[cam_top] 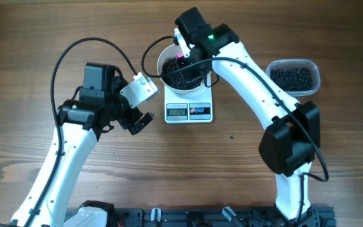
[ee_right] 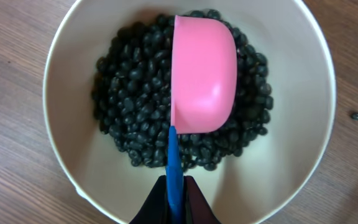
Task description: Scoop item into bowl and weigh 150g on scale
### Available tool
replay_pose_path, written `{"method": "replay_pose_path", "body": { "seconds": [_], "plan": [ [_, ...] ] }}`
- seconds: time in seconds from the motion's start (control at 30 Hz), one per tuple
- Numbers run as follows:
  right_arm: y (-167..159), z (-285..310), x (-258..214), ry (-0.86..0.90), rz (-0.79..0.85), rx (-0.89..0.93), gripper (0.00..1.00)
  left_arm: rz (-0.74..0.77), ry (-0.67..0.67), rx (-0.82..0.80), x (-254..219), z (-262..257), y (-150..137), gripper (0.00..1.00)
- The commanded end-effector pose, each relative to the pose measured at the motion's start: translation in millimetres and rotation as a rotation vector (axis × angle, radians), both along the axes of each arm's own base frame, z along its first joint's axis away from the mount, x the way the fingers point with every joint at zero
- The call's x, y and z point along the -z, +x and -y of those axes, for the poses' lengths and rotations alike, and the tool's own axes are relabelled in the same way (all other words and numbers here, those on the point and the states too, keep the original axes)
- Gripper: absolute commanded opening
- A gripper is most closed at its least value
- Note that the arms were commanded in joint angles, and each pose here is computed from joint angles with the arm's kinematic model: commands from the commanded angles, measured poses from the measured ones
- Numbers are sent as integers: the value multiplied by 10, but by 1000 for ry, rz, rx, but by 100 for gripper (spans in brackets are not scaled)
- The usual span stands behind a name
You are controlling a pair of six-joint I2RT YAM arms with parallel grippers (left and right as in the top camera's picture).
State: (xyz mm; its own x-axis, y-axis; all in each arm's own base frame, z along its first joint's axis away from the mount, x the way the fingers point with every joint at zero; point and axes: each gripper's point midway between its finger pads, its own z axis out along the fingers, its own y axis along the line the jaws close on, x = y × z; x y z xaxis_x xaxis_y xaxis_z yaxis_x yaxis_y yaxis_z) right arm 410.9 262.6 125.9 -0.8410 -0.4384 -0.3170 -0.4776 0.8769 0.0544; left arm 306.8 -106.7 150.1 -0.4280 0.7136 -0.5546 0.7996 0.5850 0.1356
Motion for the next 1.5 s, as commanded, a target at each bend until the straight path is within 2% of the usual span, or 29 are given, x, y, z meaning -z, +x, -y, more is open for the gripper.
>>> {"method": "replay_pose_path", "body": {
  "seconds": [0.0, 0.37, 0.73, 0.97, 1.23, 1.47],
  "plan": [
    [-40, -124, 71, 38, -34, -39, 4, -4, -8, 18, 23, 13, -19, 100],
    [11, -196, -67, 251, -118, 20, 4, -4, -8, 18, 23, 13, -19, 100],
    [214, 199, -432, 363, -95, 122, 4, -4, -8, 18, 23, 13, -19, 100],
    [151, 223, -709, 385, -51, 115, 4, -4, -8, 18, 23, 13, -19, 100],
    [113, 238, -698, 368, -59, 118, 4, -4, -8, 18, 23, 13, -19, 100],
    [87, 181, -644, 279, -15, 110, 4, -4, -8, 18, 23, 13, -19, 100]
  ]
}}
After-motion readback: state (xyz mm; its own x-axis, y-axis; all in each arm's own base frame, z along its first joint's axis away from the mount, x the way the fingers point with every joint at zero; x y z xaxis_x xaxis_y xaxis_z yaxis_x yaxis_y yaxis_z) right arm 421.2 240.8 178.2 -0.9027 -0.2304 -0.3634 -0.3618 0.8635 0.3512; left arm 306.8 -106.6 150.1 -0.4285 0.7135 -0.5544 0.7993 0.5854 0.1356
